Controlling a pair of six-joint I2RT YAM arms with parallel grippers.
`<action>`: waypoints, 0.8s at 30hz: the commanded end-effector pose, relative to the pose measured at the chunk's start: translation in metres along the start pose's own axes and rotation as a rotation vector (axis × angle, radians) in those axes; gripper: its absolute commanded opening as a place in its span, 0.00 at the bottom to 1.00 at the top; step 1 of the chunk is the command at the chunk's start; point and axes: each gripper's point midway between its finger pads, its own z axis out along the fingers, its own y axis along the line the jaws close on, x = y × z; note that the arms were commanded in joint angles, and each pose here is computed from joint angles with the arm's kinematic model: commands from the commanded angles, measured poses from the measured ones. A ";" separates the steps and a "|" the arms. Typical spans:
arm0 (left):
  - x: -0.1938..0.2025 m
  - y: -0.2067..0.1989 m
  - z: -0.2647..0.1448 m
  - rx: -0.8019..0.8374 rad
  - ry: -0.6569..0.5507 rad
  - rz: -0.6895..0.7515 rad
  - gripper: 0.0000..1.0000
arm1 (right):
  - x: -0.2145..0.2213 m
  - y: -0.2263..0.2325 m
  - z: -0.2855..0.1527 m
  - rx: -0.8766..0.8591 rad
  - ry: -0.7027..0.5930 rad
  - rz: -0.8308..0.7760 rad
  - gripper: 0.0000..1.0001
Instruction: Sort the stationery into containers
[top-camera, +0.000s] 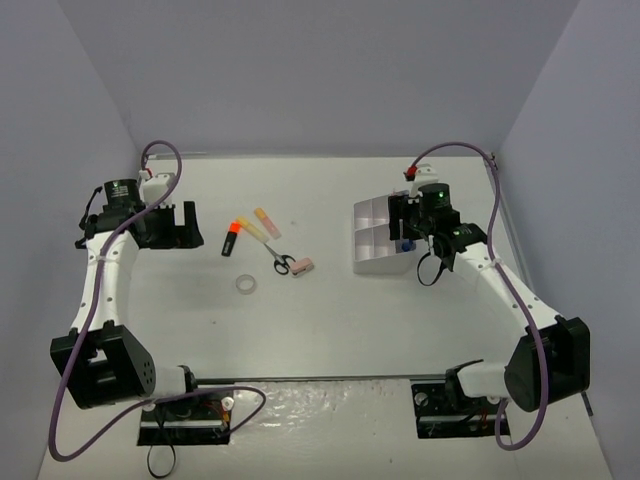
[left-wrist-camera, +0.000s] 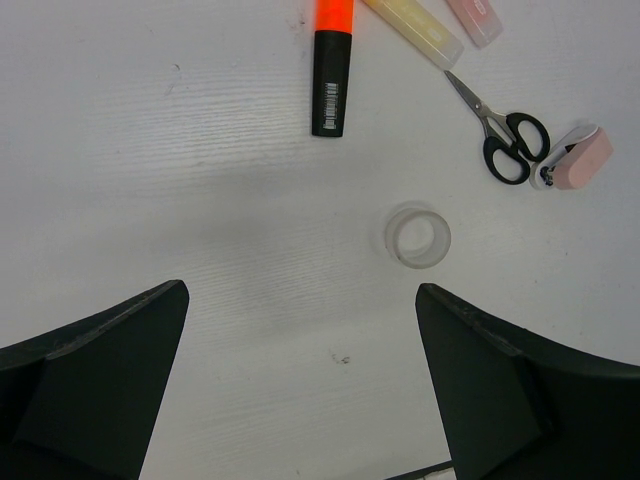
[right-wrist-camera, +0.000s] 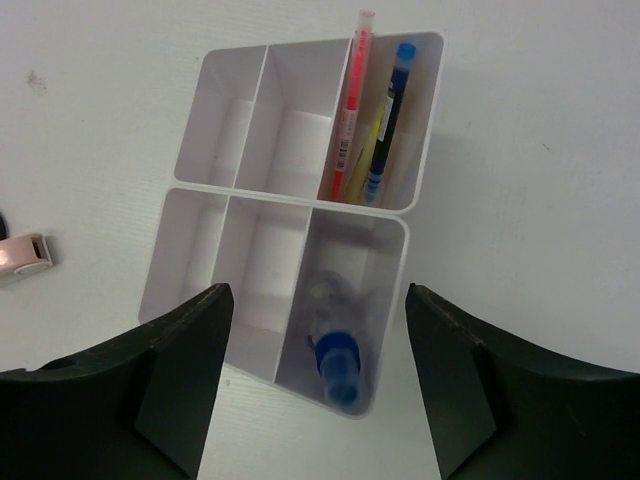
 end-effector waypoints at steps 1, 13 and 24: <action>-0.019 -0.001 -0.014 -0.008 -0.089 0.038 0.97 | -0.046 -0.004 -0.017 0.011 -0.154 -0.001 0.71; -0.020 -0.001 -0.017 -0.010 -0.097 0.035 0.97 | -0.074 0.117 -0.033 -0.424 -0.123 -0.419 0.71; -0.020 0.002 -0.024 -0.018 -0.128 0.025 0.97 | 0.030 0.219 0.041 -0.645 0.189 -0.949 0.95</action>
